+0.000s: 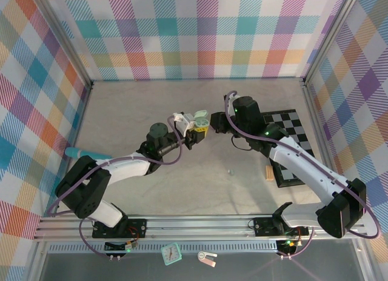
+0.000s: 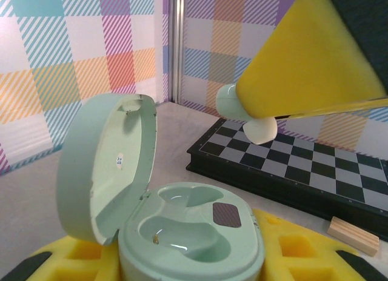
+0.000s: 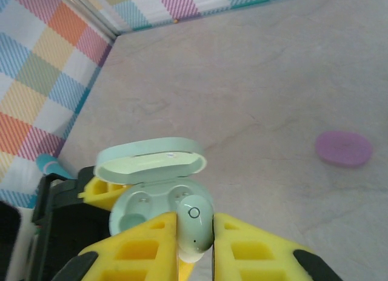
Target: Insert the wireless bluetooth earbuds into the charging case
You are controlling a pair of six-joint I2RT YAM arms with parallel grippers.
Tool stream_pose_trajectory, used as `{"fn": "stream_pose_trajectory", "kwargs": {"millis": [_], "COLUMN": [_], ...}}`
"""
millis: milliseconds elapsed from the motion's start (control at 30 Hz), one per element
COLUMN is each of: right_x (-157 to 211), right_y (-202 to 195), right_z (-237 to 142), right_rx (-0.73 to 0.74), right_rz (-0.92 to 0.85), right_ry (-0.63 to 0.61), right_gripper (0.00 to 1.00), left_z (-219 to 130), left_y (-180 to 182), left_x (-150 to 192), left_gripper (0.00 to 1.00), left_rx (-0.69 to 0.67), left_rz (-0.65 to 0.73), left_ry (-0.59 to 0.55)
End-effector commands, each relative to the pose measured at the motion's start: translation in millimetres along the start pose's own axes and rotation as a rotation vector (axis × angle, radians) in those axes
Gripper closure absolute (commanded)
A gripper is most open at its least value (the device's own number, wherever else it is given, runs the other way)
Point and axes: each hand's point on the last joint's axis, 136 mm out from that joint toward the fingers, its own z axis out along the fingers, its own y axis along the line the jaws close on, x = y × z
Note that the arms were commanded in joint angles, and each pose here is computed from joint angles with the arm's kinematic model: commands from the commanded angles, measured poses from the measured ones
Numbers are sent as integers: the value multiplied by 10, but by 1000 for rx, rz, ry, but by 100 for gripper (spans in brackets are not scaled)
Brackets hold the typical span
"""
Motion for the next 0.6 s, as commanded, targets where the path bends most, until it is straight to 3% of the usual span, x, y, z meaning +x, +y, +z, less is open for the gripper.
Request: {"fn": "stream_pose_trajectory", "kwargs": {"millis": [0,567], "right_x": [-13,152], "right_y": [155,300], "right_z": [-1,161], "right_rx": [-76,-159], "right_rz": [-34,-52], "right_ry": [-3,74], "right_gripper": [81,81], "left_z": [70,127], "left_y": [-33,-131], "left_x": [-245,-302], "left_gripper": [63,63], "left_rx": [-5,39], "left_rz": [18,20], "left_ry": [-73,-95]}}
